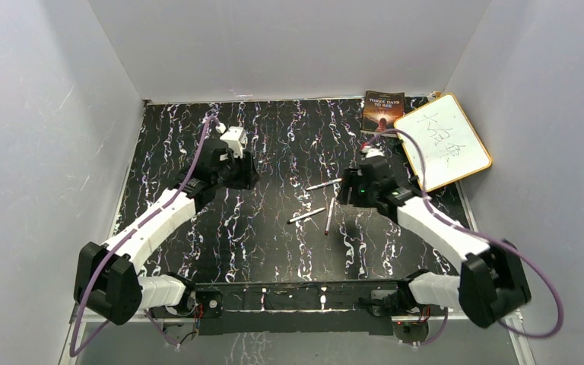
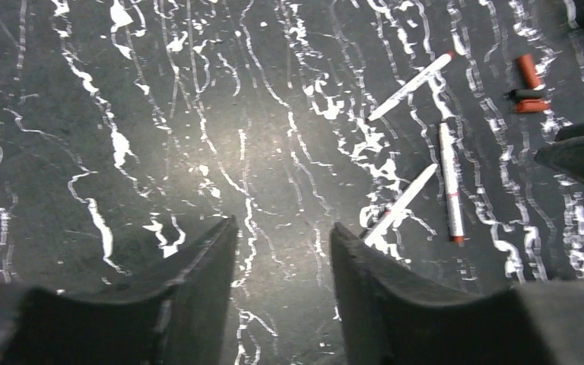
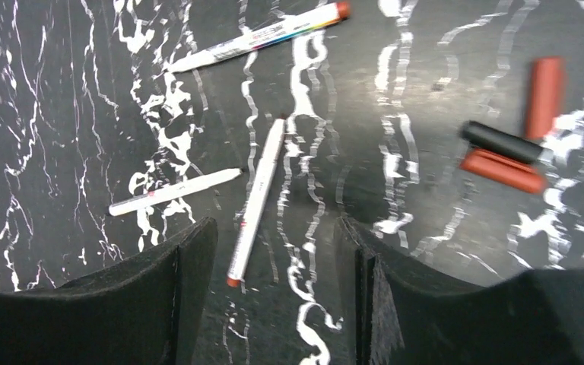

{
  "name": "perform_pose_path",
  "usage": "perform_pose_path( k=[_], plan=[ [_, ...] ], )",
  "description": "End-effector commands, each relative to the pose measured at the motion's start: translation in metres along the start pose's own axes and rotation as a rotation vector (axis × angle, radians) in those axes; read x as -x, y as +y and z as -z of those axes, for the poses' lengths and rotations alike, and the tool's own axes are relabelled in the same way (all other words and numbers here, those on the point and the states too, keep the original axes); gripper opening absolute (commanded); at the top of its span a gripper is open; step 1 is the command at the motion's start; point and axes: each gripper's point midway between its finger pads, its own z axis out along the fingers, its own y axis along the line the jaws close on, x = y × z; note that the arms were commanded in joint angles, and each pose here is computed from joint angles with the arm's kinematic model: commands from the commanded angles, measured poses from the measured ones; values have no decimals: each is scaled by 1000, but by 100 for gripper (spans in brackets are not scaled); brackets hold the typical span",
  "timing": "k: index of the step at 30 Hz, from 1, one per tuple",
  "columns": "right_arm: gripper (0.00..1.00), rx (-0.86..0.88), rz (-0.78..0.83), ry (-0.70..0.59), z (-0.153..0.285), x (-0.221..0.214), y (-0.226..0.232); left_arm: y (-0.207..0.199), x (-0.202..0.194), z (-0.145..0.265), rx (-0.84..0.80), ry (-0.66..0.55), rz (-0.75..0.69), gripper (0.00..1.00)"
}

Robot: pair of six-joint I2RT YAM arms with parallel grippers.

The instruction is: Insert the pens into the pen caps

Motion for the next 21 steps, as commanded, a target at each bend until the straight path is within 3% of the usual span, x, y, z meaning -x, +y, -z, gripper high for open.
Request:
perform_pose_path(
  k=[1, 3, 5, 9, 11, 14, 21],
  plan=[
    [55, -81, 62, -46, -19, 20, 31, 17, 3, 5, 103, -21, -29, 36],
    [51, -122, 62, -25, -27, 21, 29, 21, -1, 8, 124, -21, -32, 27],
    [45, -158, 70, -20, -34, 22, 25, 24, -5, 12, 137, -23, -33, 28],
    [32, -190, 85, 0, -46, 22, 22, 25, -7, 15, 136, -38, -37, 63],
    [28, -202, 92, 23, -51, 17, 21, 25, -6, 16, 137, -38, -39, 74],
    [39, -209, 113, 53, -59, 12, 22, 25, -6, 14, 137, -34, -39, 81],
    [44, -227, 128, 82, -67, 2, 20, 26, -6, 15, 146, -35, -46, 82]
  ],
)
